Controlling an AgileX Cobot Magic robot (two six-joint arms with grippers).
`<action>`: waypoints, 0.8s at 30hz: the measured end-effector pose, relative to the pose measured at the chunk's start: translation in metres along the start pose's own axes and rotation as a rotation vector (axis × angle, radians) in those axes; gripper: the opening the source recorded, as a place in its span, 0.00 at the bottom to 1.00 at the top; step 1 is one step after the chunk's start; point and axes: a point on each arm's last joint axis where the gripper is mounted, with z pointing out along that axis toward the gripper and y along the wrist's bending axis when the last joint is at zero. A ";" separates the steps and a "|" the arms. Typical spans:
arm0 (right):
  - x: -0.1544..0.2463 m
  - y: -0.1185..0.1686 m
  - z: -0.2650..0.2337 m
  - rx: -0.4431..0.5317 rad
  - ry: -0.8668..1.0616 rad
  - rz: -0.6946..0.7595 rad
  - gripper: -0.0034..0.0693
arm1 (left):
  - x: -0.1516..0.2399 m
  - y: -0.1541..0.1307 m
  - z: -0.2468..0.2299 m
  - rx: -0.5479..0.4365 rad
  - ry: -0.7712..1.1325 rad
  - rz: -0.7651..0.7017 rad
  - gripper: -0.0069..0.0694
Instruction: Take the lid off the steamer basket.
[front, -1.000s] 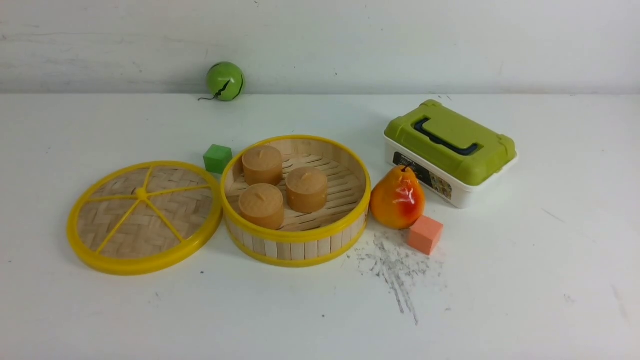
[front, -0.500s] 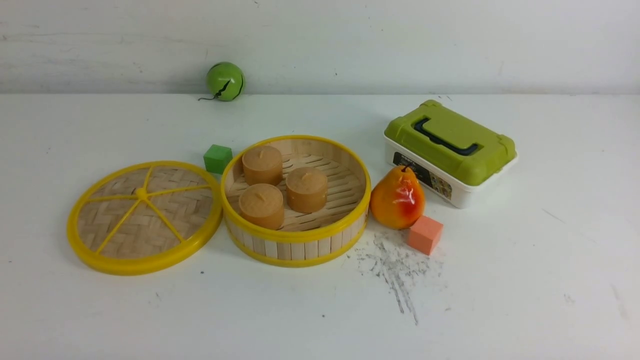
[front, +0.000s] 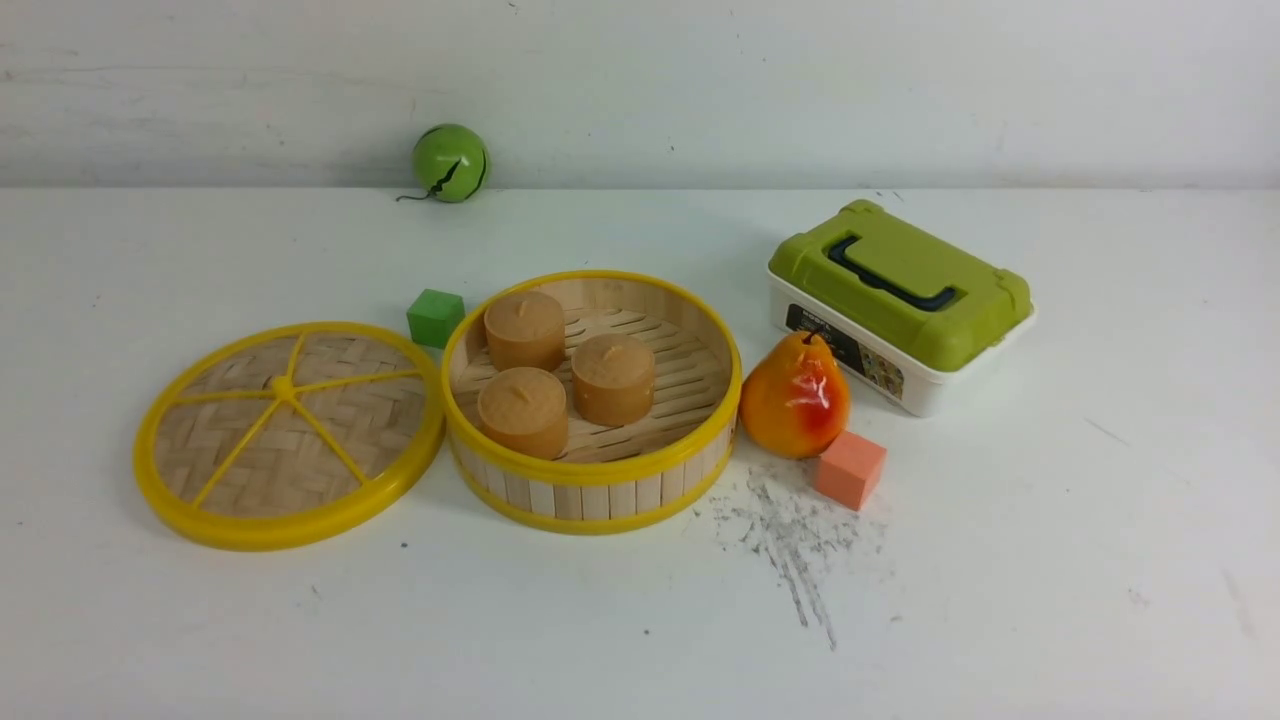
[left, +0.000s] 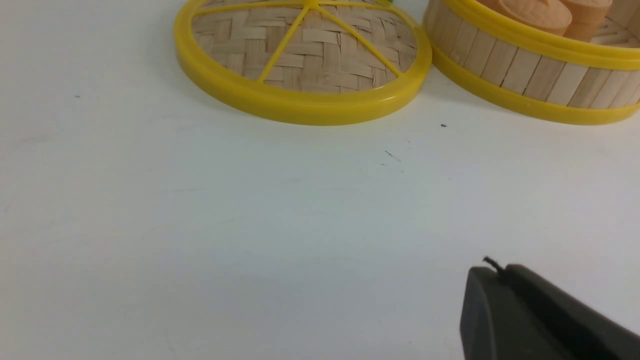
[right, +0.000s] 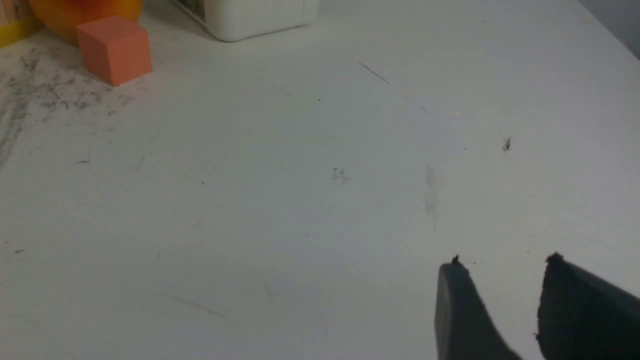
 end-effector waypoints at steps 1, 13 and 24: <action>0.000 0.000 0.000 0.000 0.000 0.000 0.38 | 0.000 0.000 0.000 0.000 0.000 0.000 0.10; 0.000 0.000 0.000 0.000 0.000 0.000 0.38 | 0.000 0.000 0.000 0.001 0.000 -0.002 0.12; 0.000 0.000 0.000 0.000 0.000 0.000 0.38 | 0.000 0.000 0.000 0.001 0.000 -0.002 0.13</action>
